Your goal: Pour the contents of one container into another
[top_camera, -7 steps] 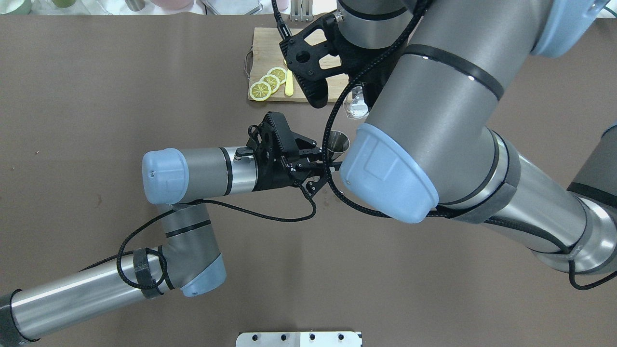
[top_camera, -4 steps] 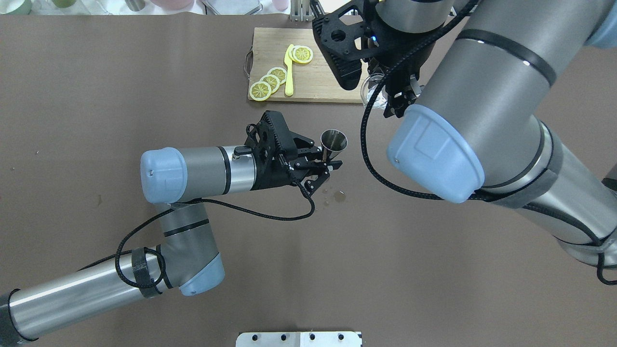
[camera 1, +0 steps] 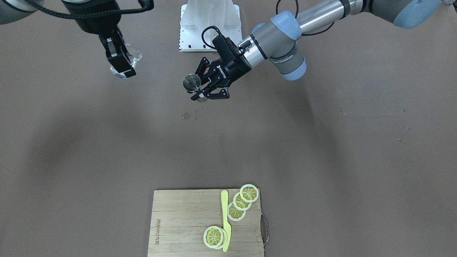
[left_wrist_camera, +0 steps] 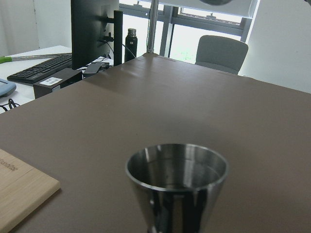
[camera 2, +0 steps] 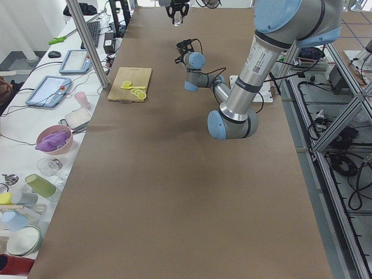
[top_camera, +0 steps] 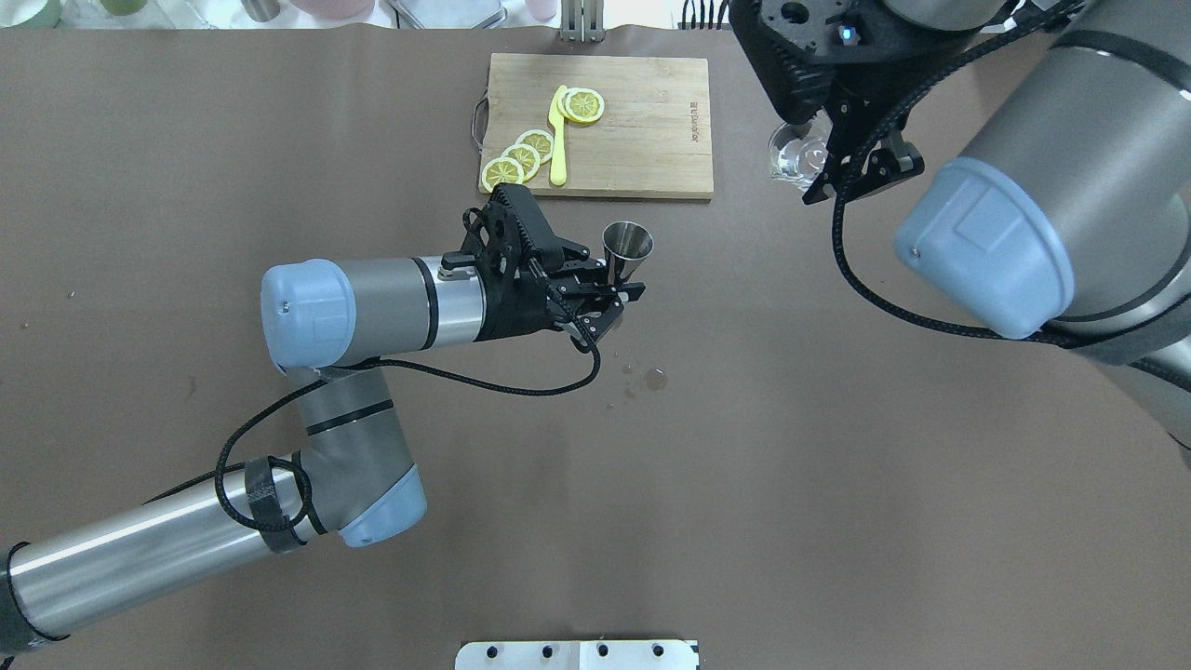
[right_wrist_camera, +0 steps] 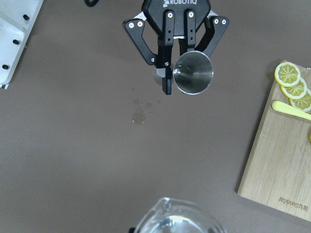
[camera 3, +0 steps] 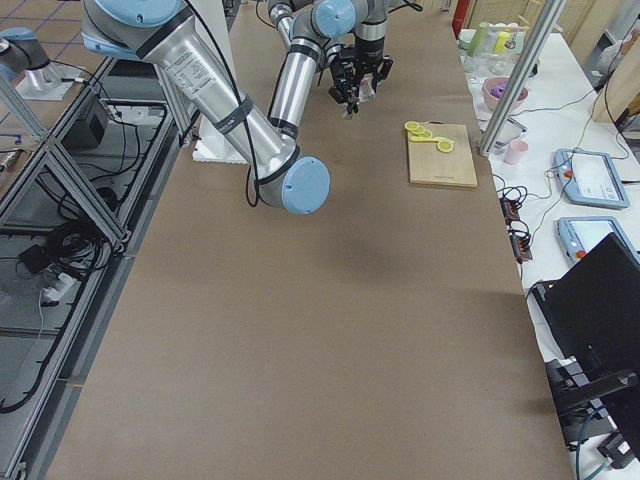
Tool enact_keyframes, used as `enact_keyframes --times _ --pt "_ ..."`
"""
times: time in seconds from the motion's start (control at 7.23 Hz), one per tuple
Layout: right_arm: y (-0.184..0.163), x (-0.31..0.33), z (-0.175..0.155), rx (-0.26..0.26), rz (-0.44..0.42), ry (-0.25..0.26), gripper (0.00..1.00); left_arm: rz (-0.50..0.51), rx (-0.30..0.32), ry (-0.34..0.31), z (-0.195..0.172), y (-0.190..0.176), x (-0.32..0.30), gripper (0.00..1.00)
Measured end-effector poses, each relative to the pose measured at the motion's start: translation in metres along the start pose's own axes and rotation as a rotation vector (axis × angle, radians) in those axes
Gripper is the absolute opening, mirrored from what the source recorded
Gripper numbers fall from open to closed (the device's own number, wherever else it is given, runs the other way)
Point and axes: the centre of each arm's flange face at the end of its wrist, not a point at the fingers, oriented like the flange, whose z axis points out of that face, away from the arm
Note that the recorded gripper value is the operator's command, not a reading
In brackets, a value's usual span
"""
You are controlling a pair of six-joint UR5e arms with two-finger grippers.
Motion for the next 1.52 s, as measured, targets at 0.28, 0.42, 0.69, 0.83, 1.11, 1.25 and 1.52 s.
enact_keyframes --times 0.28,0.42,0.69,0.83,1.11,1.25,1.52 --pt "0.051 -0.001 -0.009 0.085 0.052 0.016 0.00 -0.058 -0.027 -0.052 -0.013 0.012 -0.029 0.00" --pt "0.070 -0.004 -0.010 0.122 0.082 0.023 0.00 -0.088 -0.036 -0.084 -0.022 0.019 -0.047 0.00" --pt "0.098 -0.009 -0.007 0.176 0.155 0.036 0.00 -0.101 -0.033 -0.175 -0.046 0.025 -0.089 0.00" --pt "0.109 -0.008 -0.006 0.203 0.198 0.036 0.00 -0.099 -0.018 -0.224 -0.056 0.029 -0.103 0.00" --pt "0.137 0.003 -0.006 0.262 0.274 0.029 0.00 -0.086 0.034 -0.335 -0.076 0.039 -0.118 0.00" --pt "0.152 0.012 -0.004 0.286 0.297 0.023 0.00 -0.078 0.072 -0.403 -0.085 0.046 -0.121 0.00" --pt "0.183 0.023 0.003 0.329 0.330 0.011 0.00 -0.070 0.147 -0.522 -0.101 0.066 -0.109 0.00"
